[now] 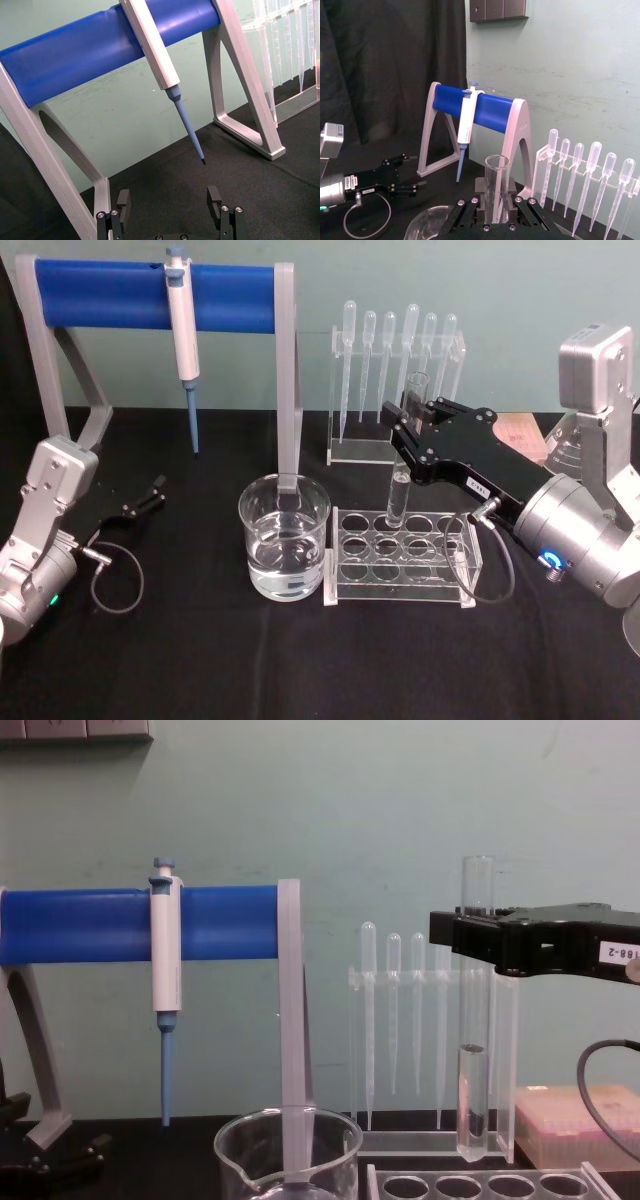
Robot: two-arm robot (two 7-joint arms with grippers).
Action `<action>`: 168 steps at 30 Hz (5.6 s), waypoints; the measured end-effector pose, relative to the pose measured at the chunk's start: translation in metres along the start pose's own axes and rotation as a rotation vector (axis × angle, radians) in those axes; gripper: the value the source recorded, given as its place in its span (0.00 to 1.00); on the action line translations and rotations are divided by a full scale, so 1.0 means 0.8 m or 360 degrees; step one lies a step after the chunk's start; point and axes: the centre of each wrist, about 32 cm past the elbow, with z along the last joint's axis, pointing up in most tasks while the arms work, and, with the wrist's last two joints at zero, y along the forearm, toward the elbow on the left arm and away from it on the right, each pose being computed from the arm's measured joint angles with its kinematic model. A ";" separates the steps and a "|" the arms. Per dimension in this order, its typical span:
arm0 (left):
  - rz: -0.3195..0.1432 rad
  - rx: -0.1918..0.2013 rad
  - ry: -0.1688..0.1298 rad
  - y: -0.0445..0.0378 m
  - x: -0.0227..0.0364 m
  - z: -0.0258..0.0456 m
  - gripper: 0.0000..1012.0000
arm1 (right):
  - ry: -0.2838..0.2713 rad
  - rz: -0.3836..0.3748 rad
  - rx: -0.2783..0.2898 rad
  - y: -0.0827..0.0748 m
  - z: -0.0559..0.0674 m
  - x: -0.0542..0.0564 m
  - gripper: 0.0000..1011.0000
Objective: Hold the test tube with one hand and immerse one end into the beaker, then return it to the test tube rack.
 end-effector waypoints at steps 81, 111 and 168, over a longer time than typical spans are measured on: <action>0.0000 0.0000 0.0000 0.000 0.0000 0.0000 0.99 | 0.0053 0.0306 -0.0007 0.105 -0.056 -0.035 0.23; 0.0000 0.0000 0.0000 0.000 0.0000 0.0000 0.99 | 0.0062 0.0322 -0.0013 0.104 -0.087 -0.036 0.23; 0.0000 0.0000 0.0000 0.000 0.0000 0.0000 0.99 | 0.0062 0.0320 -0.0015 0.104 -0.086 -0.036 0.23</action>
